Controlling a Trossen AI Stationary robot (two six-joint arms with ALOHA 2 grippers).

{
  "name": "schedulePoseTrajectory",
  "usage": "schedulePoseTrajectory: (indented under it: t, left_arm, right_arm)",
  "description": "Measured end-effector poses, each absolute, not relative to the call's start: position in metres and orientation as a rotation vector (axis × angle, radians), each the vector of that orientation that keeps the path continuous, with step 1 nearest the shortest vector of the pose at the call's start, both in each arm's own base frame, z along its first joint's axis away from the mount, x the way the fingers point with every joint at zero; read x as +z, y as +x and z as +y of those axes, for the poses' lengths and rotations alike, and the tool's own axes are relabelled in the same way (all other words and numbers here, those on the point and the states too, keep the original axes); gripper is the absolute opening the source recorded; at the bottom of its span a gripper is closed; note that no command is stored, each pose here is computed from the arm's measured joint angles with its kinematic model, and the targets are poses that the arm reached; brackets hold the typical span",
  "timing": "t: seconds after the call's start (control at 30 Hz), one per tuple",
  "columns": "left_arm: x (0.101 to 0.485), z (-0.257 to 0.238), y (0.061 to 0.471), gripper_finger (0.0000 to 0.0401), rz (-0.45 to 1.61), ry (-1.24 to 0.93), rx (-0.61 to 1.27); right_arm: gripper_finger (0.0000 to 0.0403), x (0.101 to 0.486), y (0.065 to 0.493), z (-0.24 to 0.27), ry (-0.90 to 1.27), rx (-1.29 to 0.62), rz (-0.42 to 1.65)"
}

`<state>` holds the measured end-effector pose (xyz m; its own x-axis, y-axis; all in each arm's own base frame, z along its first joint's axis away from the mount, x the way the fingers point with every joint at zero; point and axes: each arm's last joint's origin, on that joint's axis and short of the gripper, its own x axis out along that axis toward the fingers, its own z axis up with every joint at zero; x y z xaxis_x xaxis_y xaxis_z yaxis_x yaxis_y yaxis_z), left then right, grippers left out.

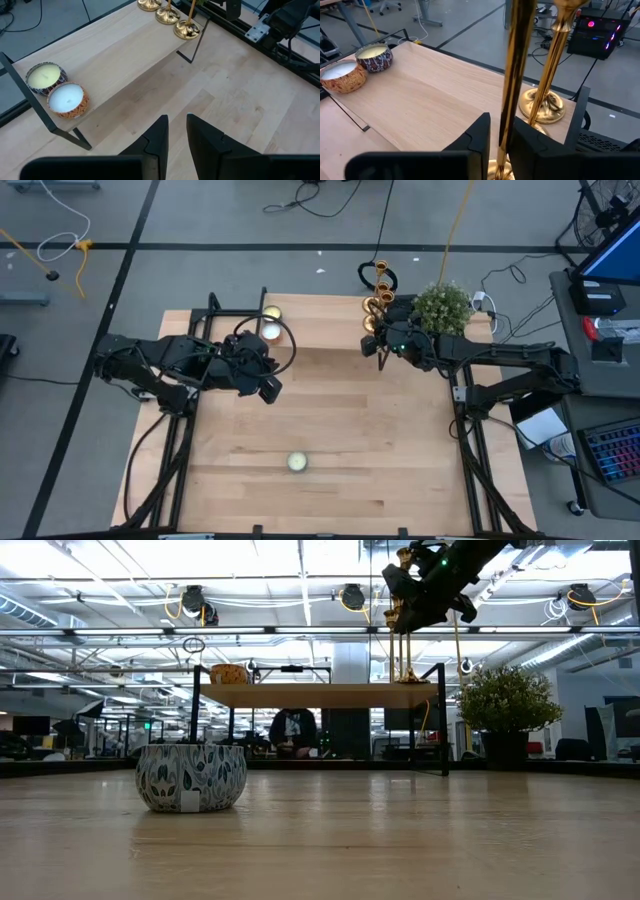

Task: Pick & Place candle stick holders
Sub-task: Put the candle holder aligned with the other candle holder on the shelf

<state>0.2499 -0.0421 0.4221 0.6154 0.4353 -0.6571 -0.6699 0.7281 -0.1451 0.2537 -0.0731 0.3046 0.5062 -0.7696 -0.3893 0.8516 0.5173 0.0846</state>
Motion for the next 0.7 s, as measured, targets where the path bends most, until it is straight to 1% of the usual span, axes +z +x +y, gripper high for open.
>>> schedulePoseTrajectory:
  t: [0.13,0.5,0.7]
  left_arm:
    - [0.422,-0.042,0.250,0.0074,0.636,-0.401,0.656]
    - [0.422,-0.042,0.250,0.0074,0.635,-0.402,0.656]
    - [0.422,-0.042,0.250,0.0074,0.634,-0.402,0.656]
  right_arm:
    - [0.0079,0.305,0.254,-0.073,0.279,-0.989,0.325]
    - [0.0190,0.306,0.255,-0.067,0.289,-0.948,0.319]
    - [0.0224,0.309,0.254,-0.059,0.309,-0.924,0.300]
